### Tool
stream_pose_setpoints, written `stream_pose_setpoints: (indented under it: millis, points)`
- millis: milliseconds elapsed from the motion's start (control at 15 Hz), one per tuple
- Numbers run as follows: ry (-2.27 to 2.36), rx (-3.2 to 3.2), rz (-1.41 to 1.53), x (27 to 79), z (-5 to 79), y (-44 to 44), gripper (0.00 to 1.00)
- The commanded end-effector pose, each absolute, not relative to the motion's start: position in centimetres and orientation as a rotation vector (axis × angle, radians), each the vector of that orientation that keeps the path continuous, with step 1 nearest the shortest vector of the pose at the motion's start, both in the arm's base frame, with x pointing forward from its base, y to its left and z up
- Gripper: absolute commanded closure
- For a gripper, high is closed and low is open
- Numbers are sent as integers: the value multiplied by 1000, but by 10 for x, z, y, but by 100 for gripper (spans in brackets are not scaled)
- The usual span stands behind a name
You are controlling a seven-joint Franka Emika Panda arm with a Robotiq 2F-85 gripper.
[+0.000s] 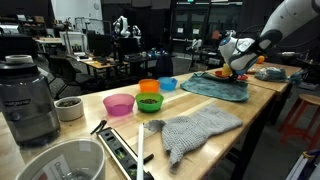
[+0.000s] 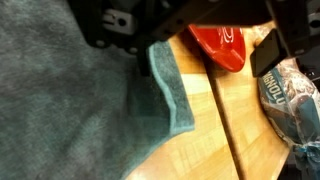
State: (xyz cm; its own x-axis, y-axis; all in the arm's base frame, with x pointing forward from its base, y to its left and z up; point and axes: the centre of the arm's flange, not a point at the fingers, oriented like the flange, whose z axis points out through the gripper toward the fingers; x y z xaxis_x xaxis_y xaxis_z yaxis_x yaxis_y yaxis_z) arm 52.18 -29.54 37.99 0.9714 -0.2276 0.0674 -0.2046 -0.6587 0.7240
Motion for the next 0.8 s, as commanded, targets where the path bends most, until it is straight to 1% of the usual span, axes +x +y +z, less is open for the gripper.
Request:
stream_pose_setpoints:
  millis: [0, 733]
  points:
    - [-343, 2270, -26, 524, 381, -306, 0]
    - [-540, 2203, 46, 540, 383, -328, 0]
